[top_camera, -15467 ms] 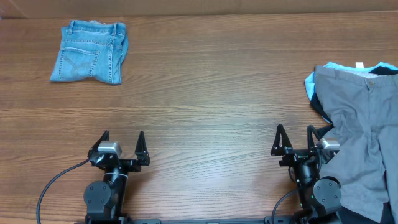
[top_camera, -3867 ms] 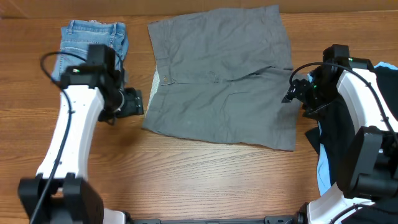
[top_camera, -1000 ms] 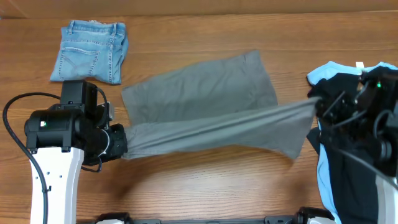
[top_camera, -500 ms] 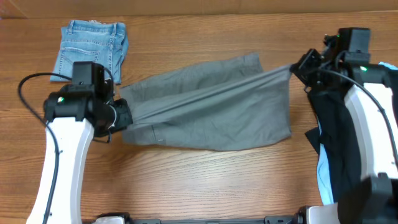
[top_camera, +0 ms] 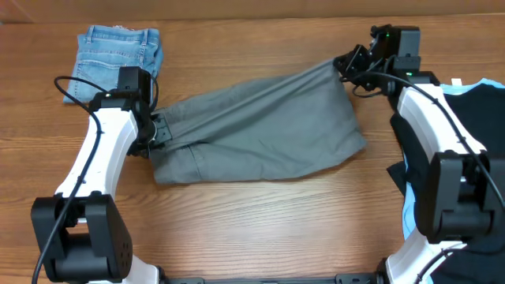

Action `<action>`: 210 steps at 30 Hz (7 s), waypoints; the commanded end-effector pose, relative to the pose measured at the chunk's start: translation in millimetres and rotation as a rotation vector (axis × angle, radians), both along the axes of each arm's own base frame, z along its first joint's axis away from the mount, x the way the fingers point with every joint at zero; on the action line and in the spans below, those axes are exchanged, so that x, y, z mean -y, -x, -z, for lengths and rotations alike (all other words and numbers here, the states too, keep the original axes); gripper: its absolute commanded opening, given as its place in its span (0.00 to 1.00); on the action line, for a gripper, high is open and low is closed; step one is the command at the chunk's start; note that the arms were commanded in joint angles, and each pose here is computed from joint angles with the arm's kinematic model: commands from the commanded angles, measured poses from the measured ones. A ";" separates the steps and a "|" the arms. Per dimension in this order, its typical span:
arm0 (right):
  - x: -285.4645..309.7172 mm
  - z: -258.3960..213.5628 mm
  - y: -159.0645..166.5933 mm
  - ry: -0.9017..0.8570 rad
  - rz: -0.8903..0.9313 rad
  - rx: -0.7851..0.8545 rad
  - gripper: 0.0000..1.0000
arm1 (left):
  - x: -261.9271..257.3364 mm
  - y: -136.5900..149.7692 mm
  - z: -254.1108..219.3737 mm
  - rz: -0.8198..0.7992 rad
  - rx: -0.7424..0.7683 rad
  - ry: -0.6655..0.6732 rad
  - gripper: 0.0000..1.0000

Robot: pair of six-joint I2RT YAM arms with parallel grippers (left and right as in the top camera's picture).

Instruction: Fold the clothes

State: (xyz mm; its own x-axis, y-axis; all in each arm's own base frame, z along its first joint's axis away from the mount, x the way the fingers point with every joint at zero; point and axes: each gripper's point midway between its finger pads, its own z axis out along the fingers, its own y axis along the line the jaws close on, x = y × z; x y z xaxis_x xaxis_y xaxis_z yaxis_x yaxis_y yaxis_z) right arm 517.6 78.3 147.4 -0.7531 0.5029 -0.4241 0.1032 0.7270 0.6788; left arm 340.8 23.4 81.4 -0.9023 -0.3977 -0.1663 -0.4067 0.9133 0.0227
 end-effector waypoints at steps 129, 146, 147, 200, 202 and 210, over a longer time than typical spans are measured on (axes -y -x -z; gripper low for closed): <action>-70.8 53.5 186.7 0.214 -0.340 -0.304 0.04 | 19.5 -13.1 21.7 0.285 -0.152 0.395 0.78; -63.8 153.8 206.0 0.239 -0.333 -0.606 0.04 | 51.8 10.6 90.8 0.306 -0.122 0.476 1.00; -64.0 153.7 205.4 0.238 -0.333 -0.603 0.04 | 55.3 13.9 95.9 0.311 -0.124 0.476 0.98; -44.9 55.6 183.3 0.299 -0.318 -0.513 0.04 | 216.0 5.5 -88.0 0.567 -0.115 0.156 0.17; -44.9 55.6 183.0 0.299 -0.318 -0.511 0.04 | 234.7 11.8 -83.6 0.615 -0.115 0.152 0.26; -38.1 58.0 183.4 0.336 -0.301 -0.520 0.04 | 278.7 39.8 -68.3 0.672 -0.179 0.187 0.31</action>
